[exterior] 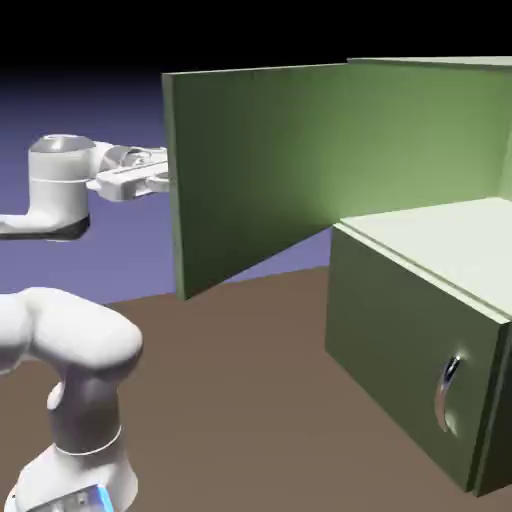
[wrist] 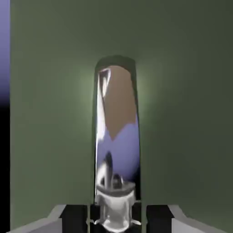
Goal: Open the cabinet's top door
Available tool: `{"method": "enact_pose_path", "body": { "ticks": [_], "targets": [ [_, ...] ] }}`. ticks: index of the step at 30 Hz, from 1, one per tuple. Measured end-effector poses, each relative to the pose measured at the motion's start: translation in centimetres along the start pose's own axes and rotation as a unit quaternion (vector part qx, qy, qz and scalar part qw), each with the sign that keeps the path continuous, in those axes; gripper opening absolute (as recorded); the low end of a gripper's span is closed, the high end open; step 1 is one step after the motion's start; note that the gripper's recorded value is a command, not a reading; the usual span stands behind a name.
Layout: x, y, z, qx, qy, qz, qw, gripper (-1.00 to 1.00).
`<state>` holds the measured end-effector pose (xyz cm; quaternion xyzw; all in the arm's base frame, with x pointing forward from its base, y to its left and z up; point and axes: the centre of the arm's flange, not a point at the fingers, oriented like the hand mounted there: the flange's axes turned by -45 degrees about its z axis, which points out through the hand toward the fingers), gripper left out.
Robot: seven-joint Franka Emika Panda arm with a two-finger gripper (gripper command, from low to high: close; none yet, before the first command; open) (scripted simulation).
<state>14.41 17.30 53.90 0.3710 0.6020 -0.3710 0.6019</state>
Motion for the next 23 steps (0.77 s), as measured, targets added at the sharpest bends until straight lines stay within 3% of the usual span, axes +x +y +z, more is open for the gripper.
{"method": "enact_pose_path", "body": {
  "ticks": [11, 23],
  "targets": [
    [0.0, 4.7, -10.0, 0.118, 0.000, 0.000, 0.993, -1.00],
    [0.0, 9.2, -16.1, 0.199, 0.000, 0.000, 0.980, -1.00]
  ]
}}
